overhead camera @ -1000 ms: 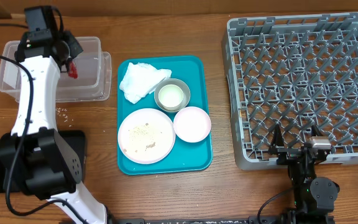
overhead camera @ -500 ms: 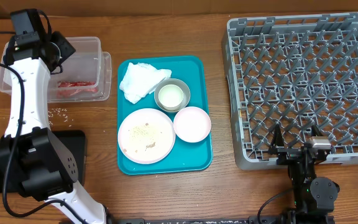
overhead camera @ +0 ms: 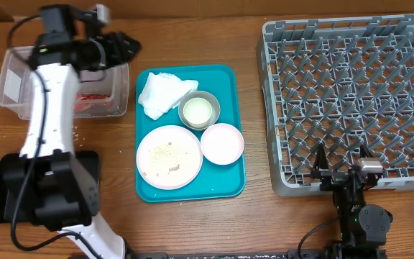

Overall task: Sort waste into correct bins and load items into the dishwasher
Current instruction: 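Move the left gripper back to the white napkin on the tray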

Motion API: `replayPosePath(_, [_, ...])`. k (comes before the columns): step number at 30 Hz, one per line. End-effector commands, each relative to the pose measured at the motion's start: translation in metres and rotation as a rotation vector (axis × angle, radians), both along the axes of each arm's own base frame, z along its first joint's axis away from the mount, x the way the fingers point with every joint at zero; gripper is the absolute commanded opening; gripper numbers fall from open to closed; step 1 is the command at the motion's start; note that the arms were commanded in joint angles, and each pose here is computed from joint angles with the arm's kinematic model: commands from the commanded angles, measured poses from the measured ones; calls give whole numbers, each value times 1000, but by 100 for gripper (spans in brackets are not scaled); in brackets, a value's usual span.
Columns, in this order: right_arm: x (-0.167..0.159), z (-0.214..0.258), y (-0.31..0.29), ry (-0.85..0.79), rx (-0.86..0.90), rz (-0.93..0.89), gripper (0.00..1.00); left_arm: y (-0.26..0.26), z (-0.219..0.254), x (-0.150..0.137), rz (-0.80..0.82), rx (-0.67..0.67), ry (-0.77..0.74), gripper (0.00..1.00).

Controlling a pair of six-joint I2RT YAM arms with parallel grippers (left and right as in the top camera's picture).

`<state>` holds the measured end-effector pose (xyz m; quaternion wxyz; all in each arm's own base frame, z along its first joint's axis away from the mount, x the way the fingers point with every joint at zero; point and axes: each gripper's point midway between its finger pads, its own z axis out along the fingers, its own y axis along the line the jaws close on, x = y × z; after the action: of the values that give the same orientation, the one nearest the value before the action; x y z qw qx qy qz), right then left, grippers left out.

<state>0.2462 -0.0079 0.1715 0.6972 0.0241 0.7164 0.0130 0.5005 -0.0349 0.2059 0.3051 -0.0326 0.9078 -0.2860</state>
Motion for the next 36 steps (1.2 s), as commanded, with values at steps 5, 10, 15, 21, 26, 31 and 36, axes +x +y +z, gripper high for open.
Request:
replayPosePath(5, [0,-2,-2,-4,-5,-8,100,-27,-14,-9,-25,516,-18,48])
replayPosePath(10, [0,-2,-2,-4,-4,-8,100,-41,-26,-11,-41,645,-7,48])
replayPosePath(15, [0,-2,-2,-4,-4,-8,100,-43,-54,-9,-68,641,51,48])
replayPosePath(21, [0,-1,-2,-4,-4,-8,100,-52,-103,-8,-122,615,146,48])
replayPosePath(26, [0,-2,-2,-4,-4,-8,100,-66,-146,-14,-189,548,230,43])
replayPosePath(31, [0,-2,-2,-4,-4,-8,100,-66,-169,-18,-197,549,284,43])
replayPosePath(36, [0,-2,-2,-4,-4,-8,100,-65,-171,-17,-196,552,285,42])
